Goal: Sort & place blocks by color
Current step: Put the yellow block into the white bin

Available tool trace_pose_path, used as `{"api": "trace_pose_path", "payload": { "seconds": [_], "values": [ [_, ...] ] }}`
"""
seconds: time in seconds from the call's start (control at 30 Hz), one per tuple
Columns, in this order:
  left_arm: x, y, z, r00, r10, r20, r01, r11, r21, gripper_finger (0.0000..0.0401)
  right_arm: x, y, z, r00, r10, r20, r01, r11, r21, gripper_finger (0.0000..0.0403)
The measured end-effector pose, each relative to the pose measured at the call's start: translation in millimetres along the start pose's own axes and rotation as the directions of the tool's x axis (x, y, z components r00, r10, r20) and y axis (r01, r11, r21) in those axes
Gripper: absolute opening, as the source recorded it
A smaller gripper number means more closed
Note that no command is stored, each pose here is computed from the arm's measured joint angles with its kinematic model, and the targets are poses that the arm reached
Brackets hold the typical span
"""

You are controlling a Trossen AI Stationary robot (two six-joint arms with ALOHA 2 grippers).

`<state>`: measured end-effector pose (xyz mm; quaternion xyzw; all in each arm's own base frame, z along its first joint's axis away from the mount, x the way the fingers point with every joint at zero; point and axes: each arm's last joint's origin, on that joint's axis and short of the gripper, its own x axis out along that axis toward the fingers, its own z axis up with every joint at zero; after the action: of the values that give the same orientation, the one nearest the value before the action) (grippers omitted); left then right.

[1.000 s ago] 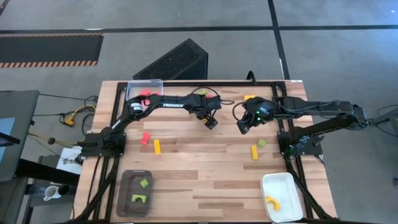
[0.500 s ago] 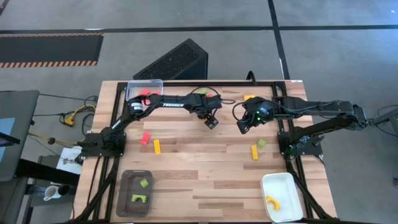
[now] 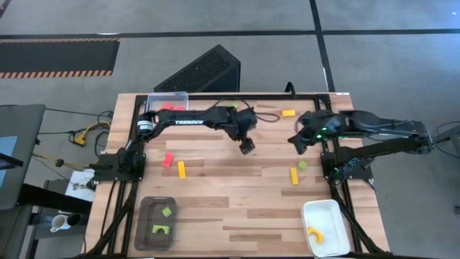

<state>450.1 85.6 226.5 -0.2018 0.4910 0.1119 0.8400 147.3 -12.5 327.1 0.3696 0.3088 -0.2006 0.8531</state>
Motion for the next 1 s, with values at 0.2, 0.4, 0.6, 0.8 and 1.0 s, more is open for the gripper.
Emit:
{"api": "trace_pose_path", "payload": {
  "seconds": [0.2, 0.4, 0.6, 0.8, 1.0],
  "values": [
    [-26, -59, 8, 0.925, -0.35, 0.147, 0.319, 0.926, 0.2, 0.0248, -28, -2, -9, 0.993, 0.105, 0.059, -0.102, 0.993, -0.051, 0.002],
    [-25, -118, 3, 0.789, -0.57, 0.229, 0.451, 0.791, 0.414, 0.025, -43, -4, -15, 0.983, 0.156, 0.099, -0.146, 0.984, -0.104, 0.0019],
    [-9, -162, -19, 0.728, -0.638, 0.251, 0.453, 0.722, 0.522, 0.0252, -46, -3, -16, 0.98, 0.157, 0.12, -0.151, 0.987, -0.054, 0.0014],
    [9, -208, -46, 0.666, -0.701, 0.254, 0.459, 0.654, 0.601, 0.0253, -45, -3, -17, 0.981, 0.145, 0.131, -0.142, 0.989, -0.031, 0.0019],
    [43, -244, -78, 0.65, -0.662, 0.373, 0.402, 0.716, 0.57, 0.0253, -46, -2, -15, 0.977, 0.145, 0.156, -0.149, 0.989, 0.015, 0.0021]
  ]
}}
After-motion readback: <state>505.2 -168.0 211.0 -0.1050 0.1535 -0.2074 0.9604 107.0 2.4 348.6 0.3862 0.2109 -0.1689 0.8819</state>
